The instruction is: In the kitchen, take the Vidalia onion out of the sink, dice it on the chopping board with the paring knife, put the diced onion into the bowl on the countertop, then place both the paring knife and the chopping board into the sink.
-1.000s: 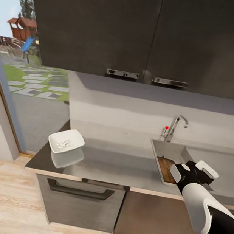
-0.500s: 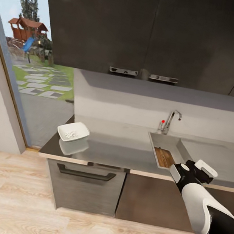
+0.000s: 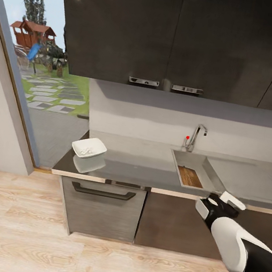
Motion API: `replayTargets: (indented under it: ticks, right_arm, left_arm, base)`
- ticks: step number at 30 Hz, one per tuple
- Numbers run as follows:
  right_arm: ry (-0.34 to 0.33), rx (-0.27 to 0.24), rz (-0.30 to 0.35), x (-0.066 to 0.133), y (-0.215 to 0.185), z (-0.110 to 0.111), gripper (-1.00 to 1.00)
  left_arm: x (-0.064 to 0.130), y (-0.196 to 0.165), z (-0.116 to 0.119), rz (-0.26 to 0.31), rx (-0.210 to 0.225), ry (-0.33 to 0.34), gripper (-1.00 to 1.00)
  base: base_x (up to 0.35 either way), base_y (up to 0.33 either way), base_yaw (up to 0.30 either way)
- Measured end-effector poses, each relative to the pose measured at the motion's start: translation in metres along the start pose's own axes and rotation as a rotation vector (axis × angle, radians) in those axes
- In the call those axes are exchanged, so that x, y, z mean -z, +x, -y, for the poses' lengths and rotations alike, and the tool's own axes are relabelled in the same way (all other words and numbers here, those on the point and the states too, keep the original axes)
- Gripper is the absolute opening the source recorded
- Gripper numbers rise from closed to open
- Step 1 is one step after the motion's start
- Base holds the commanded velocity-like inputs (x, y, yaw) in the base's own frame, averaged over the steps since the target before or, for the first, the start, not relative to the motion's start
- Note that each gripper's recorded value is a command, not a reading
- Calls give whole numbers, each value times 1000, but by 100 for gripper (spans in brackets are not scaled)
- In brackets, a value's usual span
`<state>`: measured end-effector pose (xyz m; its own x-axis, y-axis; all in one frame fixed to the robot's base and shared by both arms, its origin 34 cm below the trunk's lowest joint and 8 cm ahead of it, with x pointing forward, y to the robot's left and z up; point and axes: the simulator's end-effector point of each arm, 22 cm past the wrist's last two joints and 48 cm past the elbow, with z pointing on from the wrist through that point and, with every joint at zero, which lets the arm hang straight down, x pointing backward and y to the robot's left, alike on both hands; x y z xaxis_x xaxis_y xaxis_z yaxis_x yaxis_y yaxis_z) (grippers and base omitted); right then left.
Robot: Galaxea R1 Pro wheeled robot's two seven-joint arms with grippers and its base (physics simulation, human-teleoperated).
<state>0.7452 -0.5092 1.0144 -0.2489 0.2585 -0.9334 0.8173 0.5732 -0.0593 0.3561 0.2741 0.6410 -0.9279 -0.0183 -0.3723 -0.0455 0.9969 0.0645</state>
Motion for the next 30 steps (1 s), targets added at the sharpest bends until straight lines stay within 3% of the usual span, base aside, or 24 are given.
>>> replayTargets:
  ticks: [3,5,7,8,9,10,14,15,16,17,20,26,30]
  right_arm:
    - [-101,69,-70,0,54,-1,100]
    - [-161,164,-165,11,144,27,100]
    - [-237,198,-211,23,187,33,100]
    - [-375,235,-253,50,239,28,100]
    - [-405,276,-323,77,298,57,100]
    - [-471,315,-345,104,331,59,100]
    - [-666,528,-388,201,434,106,100]
    - [-723,569,-383,229,455,122,100]
    - [-758,591,-405,263,481,153,100]
    - [-791,595,-424,298,501,177,100]
    - [-815,570,-431,333,514,197,100]
    - [-801,553,-433,341,517,203,100]
    - [-805,554,-434,342,517,203,100]
  left_arm:
    - [0,-1,-2,3,-1,-1,100]
    - [0,-3,2,7,-5,4,100]
    - [0,-4,4,10,-5,7,100]
    - [-1,-8,5,20,-5,11,100]
    - [-1,-12,6,27,-4,13,100]
    - [-1,-16,7,37,-3,16,100]
    - [-2,-23,6,56,-2,15,100]
    - [-2,-26,5,66,-2,14,100]
    - [-2,-27,0,76,-1,8,100]
    - [-2,-28,-10,83,0,-5,100]
    - [-1,-19,-26,70,-4,-29,100]
    - [1,-26,-53,122,-6,-69,100]
    - [1,-15,-63,73,-10,-84,100]
  base:
    - [0,0,0]
    - [0,0,0]
    - [0,0,0]
    - [0,0,0]
    - [0,0,0]
    - [0,0,0]
    - [0,0,0]
    - [0,0,0]
    - [0,0,0]
    - [0,0,0]
    - [0,0,0]
    - [0,0,0]
    - [0,0,0]
